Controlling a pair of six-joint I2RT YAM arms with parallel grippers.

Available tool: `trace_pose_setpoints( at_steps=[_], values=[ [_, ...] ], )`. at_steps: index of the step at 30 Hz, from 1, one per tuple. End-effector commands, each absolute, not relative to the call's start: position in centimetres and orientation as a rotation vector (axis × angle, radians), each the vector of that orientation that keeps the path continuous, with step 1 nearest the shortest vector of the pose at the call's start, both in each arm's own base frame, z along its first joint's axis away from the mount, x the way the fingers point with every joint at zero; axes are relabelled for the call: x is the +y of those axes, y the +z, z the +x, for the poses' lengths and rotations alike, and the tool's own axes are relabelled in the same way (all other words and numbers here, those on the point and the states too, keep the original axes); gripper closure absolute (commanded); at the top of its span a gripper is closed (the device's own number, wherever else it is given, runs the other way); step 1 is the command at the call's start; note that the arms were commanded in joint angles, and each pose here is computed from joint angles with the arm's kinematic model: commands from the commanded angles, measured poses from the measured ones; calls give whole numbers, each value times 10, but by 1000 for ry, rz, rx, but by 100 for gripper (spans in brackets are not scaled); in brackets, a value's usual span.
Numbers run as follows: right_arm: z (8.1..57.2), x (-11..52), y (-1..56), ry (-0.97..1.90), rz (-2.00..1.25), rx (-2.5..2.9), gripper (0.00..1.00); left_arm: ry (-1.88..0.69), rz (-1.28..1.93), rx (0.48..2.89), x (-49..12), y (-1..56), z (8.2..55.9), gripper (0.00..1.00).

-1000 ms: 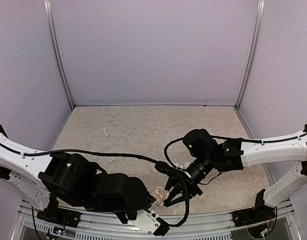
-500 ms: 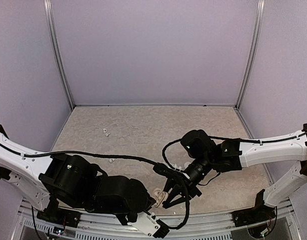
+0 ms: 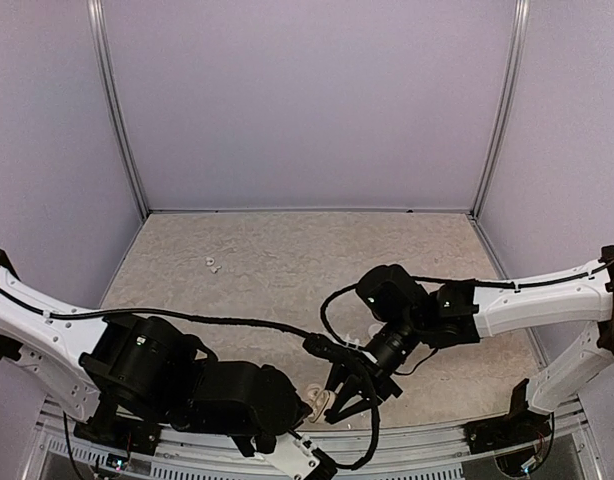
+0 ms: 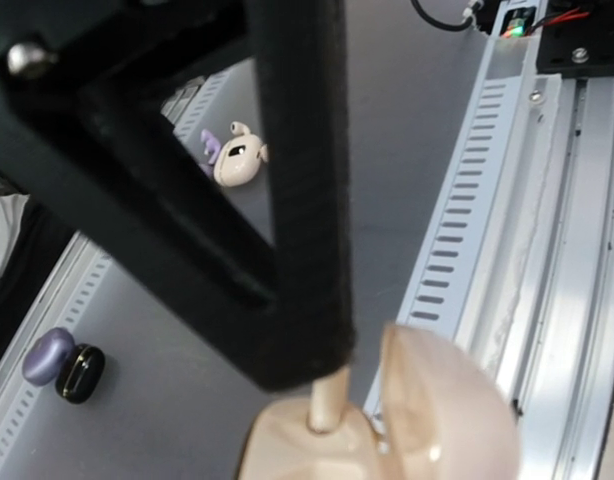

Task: Insert the wireless bluetooth earbuds into the charging case
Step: Insert the left earbud into the left side groove of the charging case.

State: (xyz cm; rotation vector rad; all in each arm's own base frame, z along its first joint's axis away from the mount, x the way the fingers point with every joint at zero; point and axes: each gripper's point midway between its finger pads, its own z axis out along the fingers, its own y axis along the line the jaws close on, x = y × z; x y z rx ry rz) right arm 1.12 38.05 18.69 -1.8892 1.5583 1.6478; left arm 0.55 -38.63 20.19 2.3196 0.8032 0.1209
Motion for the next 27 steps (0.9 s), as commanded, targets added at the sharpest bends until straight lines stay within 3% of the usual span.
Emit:
trace_pose_setpoints(
  at_steps=[1, 27],
  values=[
    [0, 386, 202, 1708, -1924, 1466, 100, 117, 2343, 749, -391, 194, -2, 90],
    [-12, 394, 204, 1784, -1959, 1439, 100, 175, 2375, 616, -394, 185, -14, 85]
  ],
)
